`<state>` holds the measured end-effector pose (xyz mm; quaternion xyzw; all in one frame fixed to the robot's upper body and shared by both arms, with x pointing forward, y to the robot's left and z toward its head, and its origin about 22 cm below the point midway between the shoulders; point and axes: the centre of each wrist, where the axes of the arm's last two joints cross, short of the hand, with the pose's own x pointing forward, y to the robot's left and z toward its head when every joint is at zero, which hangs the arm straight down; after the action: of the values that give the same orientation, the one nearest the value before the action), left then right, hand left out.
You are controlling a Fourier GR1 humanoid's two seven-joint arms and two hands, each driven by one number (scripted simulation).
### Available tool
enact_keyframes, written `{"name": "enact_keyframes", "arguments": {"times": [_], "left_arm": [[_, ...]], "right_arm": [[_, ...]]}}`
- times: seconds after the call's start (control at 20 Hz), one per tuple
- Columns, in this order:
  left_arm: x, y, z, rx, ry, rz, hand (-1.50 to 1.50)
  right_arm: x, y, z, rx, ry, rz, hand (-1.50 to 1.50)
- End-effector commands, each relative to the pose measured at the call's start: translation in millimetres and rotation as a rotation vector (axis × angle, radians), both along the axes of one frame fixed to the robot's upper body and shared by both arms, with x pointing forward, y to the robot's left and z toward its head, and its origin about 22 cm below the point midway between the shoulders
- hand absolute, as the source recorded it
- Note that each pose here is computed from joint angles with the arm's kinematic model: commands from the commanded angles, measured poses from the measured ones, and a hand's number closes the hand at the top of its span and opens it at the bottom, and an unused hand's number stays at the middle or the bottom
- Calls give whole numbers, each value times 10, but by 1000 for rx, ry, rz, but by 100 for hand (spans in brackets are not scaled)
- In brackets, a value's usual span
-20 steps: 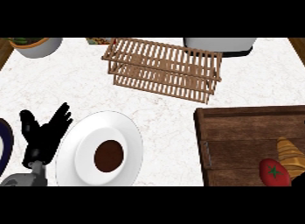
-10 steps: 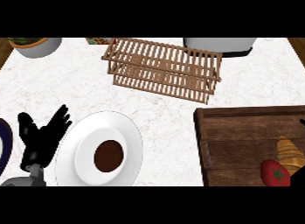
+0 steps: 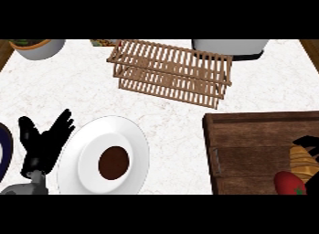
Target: Pick the croissant from the tray and place it in the tiered shelf
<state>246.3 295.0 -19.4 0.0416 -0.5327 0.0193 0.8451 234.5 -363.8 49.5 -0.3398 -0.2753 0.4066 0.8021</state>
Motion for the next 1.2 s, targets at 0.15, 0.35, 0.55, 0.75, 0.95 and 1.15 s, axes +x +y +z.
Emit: {"name": "enact_keyframes", "arguments": {"times": [0.15, 0.35, 0.55, 0.75, 0.95, 1.15], "left_arm": [[-94, 26, -145, 4, 3, 29, 0], [27, 90, 1, -9, 14, 12, 0], [100, -105, 23, 4, 1, -63, 0], [205, -303, 45, -15, -9, -88, 0], [243, -298, 38, 4, -4, -86, 0], [181, -216, -50, 12, 6, -83, 0]], "right_arm": [[-113, 17, -225, 117, -28, 69, 150], [-81, 354, -285, 156, -113, 85, 150], [226, 1942, -10, 252, -236, 225, 150], [280, 2709, 196, 227, -351, 293, 150], [184, 3115, 517, 265, -552, 273, 150], [90, 3477, 873, 247, -732, 226, 150]]}}
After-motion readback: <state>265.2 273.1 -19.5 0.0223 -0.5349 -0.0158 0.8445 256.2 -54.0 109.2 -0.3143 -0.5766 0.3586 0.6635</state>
